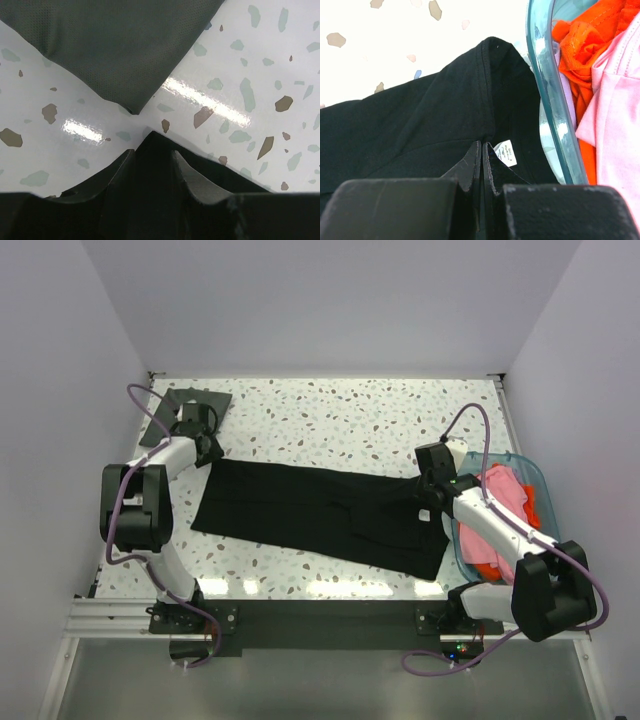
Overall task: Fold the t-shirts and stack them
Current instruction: Fold the tshirt
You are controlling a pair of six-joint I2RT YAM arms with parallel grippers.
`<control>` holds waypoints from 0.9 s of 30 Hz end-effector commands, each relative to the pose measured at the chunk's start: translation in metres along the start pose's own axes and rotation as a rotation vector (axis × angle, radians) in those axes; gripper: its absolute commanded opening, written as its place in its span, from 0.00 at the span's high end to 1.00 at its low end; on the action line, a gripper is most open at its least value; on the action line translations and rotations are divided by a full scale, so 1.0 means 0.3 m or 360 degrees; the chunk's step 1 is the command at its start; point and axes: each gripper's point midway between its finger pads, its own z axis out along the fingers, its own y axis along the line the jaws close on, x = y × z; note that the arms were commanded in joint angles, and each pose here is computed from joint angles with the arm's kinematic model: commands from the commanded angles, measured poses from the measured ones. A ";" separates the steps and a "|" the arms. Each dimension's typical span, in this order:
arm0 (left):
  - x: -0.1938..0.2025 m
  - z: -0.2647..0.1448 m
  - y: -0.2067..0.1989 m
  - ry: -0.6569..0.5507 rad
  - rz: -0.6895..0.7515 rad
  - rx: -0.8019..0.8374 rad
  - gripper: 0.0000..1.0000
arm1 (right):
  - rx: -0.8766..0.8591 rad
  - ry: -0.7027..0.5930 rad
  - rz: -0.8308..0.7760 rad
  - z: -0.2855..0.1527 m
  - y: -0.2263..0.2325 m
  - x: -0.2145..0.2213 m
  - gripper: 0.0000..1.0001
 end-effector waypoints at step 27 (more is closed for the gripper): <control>0.024 0.057 -0.013 0.0006 0.0027 0.0049 0.75 | -0.0027 -0.0069 0.0015 -0.012 0.003 -0.038 1.00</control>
